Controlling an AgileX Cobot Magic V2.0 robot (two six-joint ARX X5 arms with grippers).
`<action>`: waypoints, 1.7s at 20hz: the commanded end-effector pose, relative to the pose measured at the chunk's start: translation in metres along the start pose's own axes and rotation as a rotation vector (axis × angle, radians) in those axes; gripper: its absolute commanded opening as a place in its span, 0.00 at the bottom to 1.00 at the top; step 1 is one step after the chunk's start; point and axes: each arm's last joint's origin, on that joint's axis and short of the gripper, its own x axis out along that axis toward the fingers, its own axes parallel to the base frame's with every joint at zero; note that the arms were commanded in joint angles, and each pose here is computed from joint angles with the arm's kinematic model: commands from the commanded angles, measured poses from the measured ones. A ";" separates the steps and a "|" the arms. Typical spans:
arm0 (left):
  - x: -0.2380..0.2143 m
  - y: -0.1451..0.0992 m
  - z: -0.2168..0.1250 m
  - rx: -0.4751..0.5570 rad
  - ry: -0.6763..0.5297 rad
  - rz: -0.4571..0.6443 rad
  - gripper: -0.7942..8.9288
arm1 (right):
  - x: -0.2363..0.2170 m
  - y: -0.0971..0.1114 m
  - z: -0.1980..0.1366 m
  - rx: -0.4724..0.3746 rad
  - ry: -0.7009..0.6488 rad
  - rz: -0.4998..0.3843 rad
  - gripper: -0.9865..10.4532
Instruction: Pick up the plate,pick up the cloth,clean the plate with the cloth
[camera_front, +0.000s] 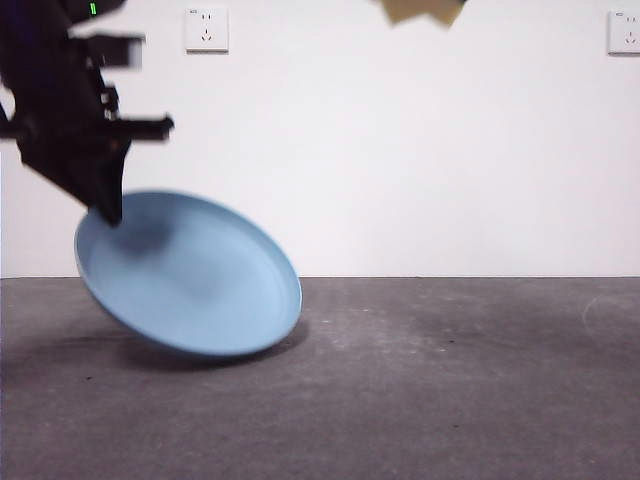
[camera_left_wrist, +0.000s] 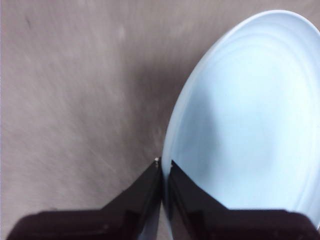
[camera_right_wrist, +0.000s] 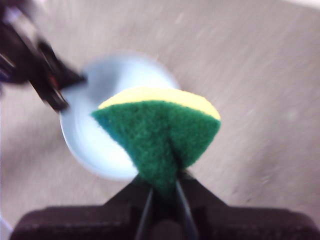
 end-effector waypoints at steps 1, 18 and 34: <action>0.021 -0.002 -0.003 0.005 0.050 -0.104 0.07 | -0.014 -0.002 0.001 0.007 -0.042 -0.034 0.07; 0.031 -0.012 -0.006 -0.039 0.091 -0.173 0.57 | 0.001 -0.016 -0.007 -0.008 0.061 -0.189 0.07; -0.166 -0.004 -0.035 -0.016 -0.293 -0.265 0.57 | 0.197 -0.087 -0.091 0.178 0.606 -0.182 0.12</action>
